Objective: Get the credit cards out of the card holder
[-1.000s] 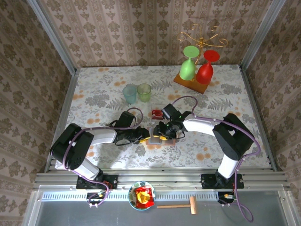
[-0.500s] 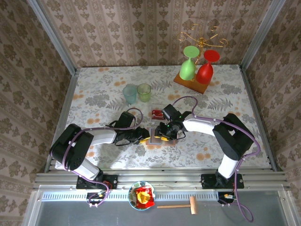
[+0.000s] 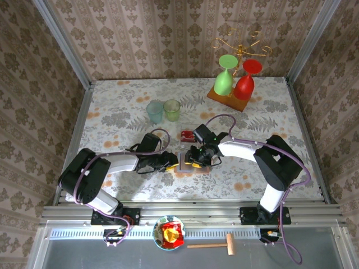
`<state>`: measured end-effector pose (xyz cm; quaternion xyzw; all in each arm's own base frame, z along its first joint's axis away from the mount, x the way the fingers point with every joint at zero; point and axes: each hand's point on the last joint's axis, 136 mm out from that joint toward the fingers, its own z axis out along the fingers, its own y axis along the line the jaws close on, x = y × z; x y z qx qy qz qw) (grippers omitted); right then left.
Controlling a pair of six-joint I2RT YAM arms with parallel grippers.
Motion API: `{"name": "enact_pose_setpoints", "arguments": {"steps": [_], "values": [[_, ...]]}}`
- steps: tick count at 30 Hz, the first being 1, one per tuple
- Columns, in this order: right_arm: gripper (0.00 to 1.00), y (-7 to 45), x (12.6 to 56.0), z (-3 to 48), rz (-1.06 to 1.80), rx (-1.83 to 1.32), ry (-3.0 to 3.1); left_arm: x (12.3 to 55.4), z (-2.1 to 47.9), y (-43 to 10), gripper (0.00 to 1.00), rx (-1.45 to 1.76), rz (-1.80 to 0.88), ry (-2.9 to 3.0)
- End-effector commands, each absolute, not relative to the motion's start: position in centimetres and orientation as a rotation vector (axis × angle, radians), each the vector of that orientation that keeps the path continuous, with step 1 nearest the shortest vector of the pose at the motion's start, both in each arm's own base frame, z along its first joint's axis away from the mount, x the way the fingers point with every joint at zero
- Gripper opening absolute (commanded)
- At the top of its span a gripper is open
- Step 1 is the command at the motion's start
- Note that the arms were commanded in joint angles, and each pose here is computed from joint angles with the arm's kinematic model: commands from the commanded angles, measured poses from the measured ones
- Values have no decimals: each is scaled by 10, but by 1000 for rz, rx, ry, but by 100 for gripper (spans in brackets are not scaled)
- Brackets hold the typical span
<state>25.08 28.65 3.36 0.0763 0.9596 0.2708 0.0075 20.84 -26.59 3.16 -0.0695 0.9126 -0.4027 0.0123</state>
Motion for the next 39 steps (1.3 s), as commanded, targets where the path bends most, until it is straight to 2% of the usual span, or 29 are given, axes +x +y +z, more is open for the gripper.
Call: {"name": "enact_pose_setpoints", "arguments": {"steps": [1, 14, 26, 39], "values": [[39, 282, 247, 27, 800, 240, 3013, 206, 38, -267, 33, -210, -1264, 2843], [39, 283, 247, 28, 825, 248, 3000, 221, 70, -285, 33, -171, -1384, 2741], [39, 283, 246, 27, 835, 252, 2998, 219, 66, -301, 32, -175, -1513, 2730], [39, 282, 245, 27, 830, 256, 3004, 215, 55, -297, 32, -190, -1440, 2786]]}}
